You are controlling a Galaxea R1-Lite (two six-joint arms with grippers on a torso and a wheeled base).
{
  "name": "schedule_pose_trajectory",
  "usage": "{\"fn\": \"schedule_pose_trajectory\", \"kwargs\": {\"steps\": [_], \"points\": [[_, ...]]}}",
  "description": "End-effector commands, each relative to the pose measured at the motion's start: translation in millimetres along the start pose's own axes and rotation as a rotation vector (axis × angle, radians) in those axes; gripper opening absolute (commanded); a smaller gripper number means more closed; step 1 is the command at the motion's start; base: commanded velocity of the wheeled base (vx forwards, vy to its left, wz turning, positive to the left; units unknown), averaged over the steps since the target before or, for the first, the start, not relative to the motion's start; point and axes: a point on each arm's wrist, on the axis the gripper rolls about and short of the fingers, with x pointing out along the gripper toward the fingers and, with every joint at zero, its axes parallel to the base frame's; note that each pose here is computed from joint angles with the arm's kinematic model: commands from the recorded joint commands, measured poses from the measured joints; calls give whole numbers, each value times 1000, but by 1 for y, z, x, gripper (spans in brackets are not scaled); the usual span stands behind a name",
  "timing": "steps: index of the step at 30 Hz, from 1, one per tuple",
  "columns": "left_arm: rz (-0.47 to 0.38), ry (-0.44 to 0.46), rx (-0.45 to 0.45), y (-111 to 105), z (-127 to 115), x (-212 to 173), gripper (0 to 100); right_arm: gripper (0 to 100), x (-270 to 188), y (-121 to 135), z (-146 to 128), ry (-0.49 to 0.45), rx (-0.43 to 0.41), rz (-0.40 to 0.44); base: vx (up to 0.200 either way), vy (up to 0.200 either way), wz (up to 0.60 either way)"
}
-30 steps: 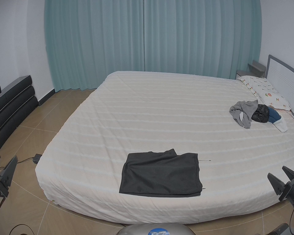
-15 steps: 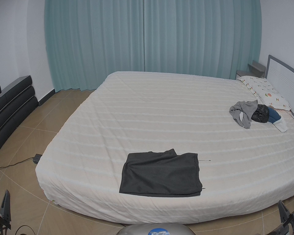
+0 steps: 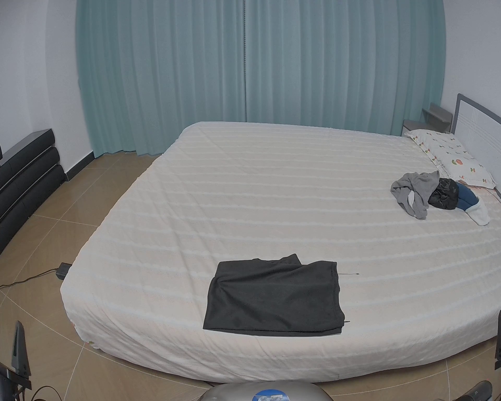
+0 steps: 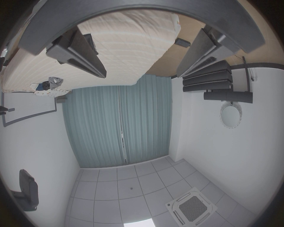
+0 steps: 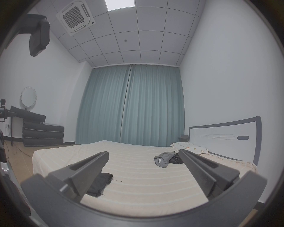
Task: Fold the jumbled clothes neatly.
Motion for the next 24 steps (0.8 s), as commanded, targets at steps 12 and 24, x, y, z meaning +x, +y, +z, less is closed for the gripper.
{"fn": "schedule_pose_trajectory", "kwargs": {"steps": [12,24], "points": [[-139,175,43,-5,-35,0,100,100,-1,3,-40,230,-16,-5,0,0,0],[-36,182,-4,-2,-35,0,100,100,-2,5,-44,261,120,29,0,0,0]]}}
